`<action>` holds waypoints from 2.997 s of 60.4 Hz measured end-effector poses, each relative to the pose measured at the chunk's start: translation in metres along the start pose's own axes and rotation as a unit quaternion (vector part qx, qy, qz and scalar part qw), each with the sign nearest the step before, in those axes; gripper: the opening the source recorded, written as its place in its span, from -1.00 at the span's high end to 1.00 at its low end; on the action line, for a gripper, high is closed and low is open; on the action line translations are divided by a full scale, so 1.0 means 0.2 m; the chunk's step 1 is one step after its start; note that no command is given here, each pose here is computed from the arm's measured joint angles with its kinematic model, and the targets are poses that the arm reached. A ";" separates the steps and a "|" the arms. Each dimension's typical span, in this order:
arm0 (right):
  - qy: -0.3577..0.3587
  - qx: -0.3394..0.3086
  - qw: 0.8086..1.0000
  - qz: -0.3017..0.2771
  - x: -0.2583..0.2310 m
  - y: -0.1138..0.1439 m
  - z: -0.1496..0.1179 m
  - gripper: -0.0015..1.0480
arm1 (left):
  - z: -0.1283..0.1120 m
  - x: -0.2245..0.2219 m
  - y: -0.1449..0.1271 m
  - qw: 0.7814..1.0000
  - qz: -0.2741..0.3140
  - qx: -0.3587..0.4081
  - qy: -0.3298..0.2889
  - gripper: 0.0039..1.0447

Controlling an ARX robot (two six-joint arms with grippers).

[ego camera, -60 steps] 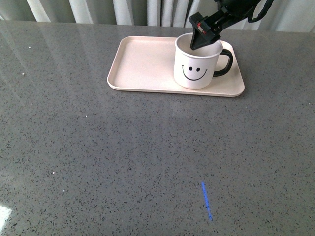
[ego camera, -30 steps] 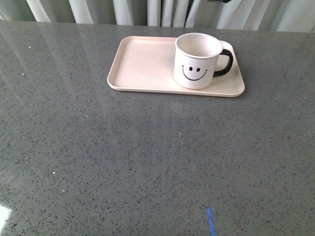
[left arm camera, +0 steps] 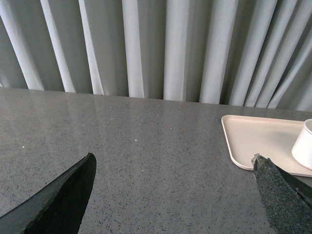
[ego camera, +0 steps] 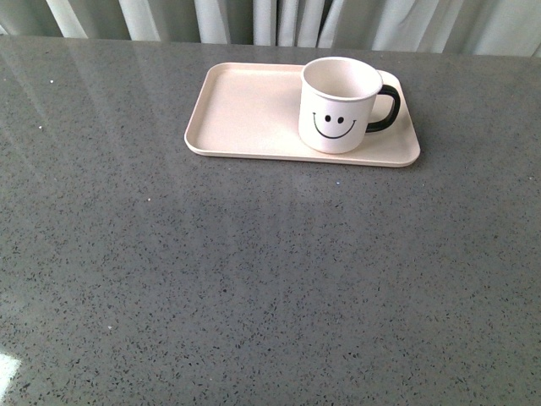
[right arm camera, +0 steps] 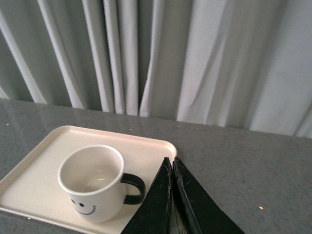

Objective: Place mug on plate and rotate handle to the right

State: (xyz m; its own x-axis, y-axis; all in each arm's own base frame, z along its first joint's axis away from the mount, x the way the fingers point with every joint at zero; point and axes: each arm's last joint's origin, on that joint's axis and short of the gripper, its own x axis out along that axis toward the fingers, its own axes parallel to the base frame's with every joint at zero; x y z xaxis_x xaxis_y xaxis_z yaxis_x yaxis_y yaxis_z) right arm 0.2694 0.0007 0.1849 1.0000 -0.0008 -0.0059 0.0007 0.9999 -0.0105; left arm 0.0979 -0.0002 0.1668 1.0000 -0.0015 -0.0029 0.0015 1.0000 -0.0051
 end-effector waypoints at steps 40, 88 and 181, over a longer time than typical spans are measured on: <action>0.002 0.000 1.000 0.000 -0.50 0.00 -0.11 0.97 | 0.00 0.00 0.00 1.000 0.000 0.000 0.000 -0.83; -0.011 0.000 1.000 0.000 -0.73 0.00 -0.07 0.97 | 0.00 0.00 0.00 1.000 0.000 0.000 0.000 -0.83; -0.011 0.000 1.000 0.000 -0.86 0.00 -0.08 -0.82 | 0.00 0.00 0.00 1.000 0.000 0.000 0.000 -0.83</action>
State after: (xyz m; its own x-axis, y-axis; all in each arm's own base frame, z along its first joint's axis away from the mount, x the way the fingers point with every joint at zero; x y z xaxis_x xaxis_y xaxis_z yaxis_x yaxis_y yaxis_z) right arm 0.0969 -0.0001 0.1698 0.9999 -0.0015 0.0158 0.0017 0.9999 -0.0101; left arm 0.0979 -0.0002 0.1668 1.0000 -0.0019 -0.0029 0.0019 1.0000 -0.0052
